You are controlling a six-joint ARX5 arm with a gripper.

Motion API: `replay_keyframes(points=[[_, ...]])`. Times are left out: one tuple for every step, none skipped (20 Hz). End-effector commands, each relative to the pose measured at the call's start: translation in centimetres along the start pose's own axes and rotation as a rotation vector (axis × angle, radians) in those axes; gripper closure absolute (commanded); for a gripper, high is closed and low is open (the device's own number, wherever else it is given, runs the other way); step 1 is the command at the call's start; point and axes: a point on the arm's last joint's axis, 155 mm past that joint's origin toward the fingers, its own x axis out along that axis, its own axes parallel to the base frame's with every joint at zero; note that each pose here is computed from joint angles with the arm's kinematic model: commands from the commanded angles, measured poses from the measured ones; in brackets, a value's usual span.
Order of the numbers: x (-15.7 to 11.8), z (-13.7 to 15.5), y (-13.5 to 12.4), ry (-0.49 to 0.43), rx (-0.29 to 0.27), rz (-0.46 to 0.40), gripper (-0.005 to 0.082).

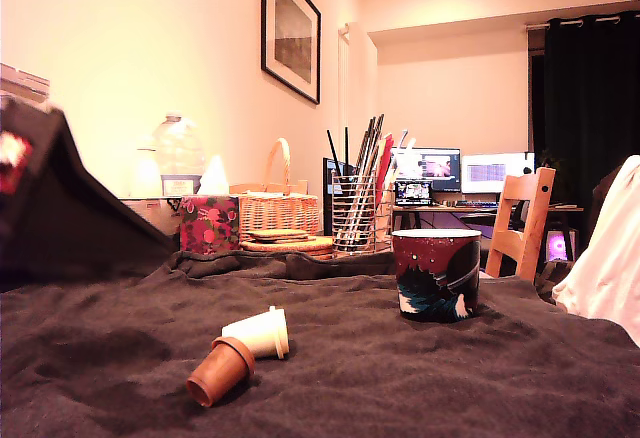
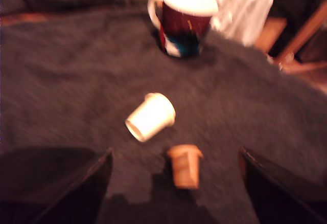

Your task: Pick up the coffee capsules on the table and drop them inside the coffee cup

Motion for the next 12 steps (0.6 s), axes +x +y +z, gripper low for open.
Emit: replay_keyframes(points=[[0.2,-0.7,-0.3,0.021,0.01,-0.008,0.0062],[0.5,-0.8,-0.4,0.034,0.012,-0.012,0.0062],[0.8,-0.9,-0.6,0.047,0.013,-0.016,0.0062],[1.1,-1.0,-0.7,0.06,0.014,-0.018,0.0062],[1.4,-1.1,-0.8,0.074,0.014,-0.017,0.0062],[1.7,-1.2,-0.8,0.084,0.012,-0.016,0.0062],[2.0,-1.2,-0.8,0.093,0.012,-0.016,0.0062],[2.3,-1.2,-0.8,0.104,0.011,-0.018,0.0062],[2.7,-1.4,-0.9,0.119,0.011,-0.019,0.0062],[3.0,-1.6,-1.0,0.139,0.009,-0.019,0.0062],[3.3,-1.7,-1.0,0.153,0.008,-0.018,0.0062],[3.7,-1.8,-1.0,0.163,0.006,-0.018,0.0062]])
